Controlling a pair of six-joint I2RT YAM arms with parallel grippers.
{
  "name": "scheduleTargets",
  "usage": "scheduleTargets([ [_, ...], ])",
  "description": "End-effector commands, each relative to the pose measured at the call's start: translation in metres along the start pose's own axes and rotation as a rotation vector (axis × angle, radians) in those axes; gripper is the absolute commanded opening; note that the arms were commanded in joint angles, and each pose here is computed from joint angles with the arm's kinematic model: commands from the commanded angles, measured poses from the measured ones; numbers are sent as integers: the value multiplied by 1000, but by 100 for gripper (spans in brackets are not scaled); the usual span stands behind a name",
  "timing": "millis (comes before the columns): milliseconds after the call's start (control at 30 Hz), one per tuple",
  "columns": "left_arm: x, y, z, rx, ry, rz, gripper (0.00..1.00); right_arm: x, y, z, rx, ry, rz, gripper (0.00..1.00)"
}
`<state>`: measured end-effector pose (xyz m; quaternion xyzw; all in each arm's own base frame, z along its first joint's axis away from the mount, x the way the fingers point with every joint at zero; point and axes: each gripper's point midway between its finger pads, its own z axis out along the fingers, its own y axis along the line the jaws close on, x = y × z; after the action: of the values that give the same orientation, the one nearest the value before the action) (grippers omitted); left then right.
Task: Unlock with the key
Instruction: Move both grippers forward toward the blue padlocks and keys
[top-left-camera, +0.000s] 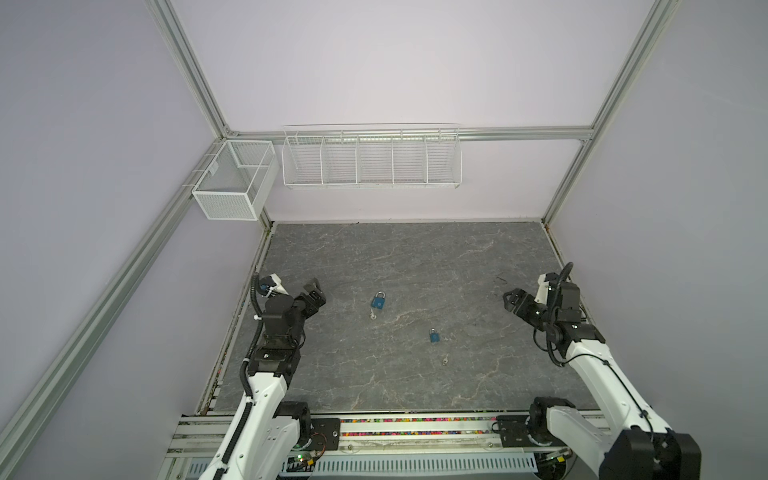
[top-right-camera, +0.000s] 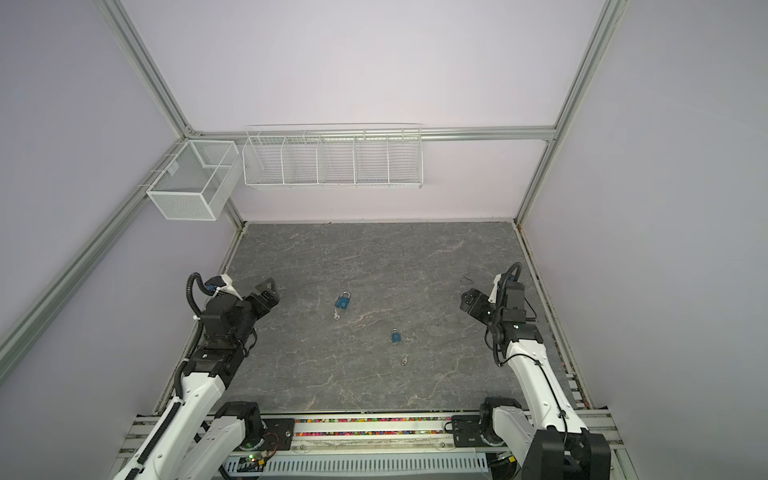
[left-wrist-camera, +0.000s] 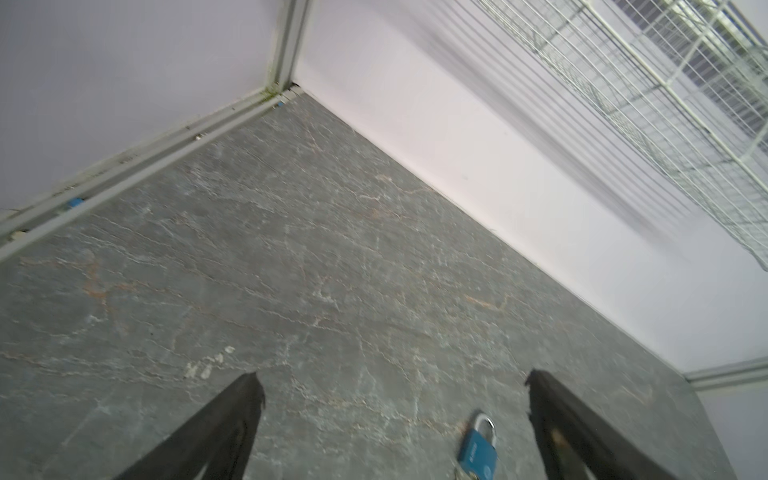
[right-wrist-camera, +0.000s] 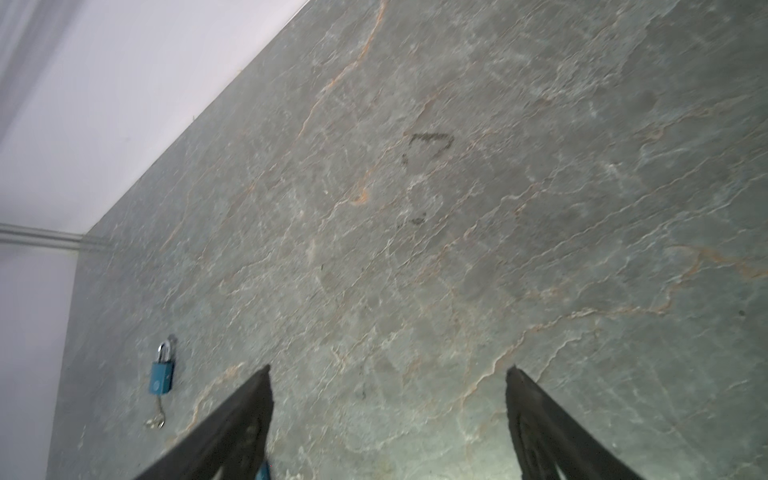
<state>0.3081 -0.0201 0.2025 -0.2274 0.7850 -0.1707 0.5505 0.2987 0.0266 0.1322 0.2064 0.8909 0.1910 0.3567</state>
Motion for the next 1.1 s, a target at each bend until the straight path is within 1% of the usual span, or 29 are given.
scheduleTargets([
  [0, 29, -16, -11, 64, 115, -5, 99, 25, 13, -10, -44, 114, -48, 88],
  [133, 51, -34, -16, 137, 187, -14, 99, 49, 27, -16, -89, 184, -85, 88],
  [267, 71, -49, -22, 182, 246, 3, 99, 75, 29, -22, -70, 253, -115, 88],
  [367, 87, -62, -27, 213, 292, 31, 99, 95, 25, -21, -54, 303, -105, 88],
  [467, 106, -75, -34, 246, 340, 50, 99, 119, 30, -19, -60, 366, -124, 88],
  [567, 121, -90, -41, 285, 374, 69, 99, 134, 34, -19, -55, 402, -148, 89],
  [633, 134, -96, -41, 291, 405, 86, 99, 145, 40, -20, -56, 426, -171, 90],
  [767, 149, -108, -44, 309, 428, 111, 99, 161, 47, -18, -51, 446, -206, 94],
  [833, 156, -112, -45, 315, 442, 114, 99, 169, 52, -17, -61, 467, -222, 98],
  [867, 159, -115, -46, 322, 449, 111, 99, 174, 54, -15, -57, 480, -231, 99],
  [967, 168, -119, -48, 329, 463, 107, 99, 188, 59, -12, -53, 513, -263, 92],
  [1067, 176, -121, -49, 336, 478, 110, 99, 195, 64, -11, -40, 516, -307, 86],
])
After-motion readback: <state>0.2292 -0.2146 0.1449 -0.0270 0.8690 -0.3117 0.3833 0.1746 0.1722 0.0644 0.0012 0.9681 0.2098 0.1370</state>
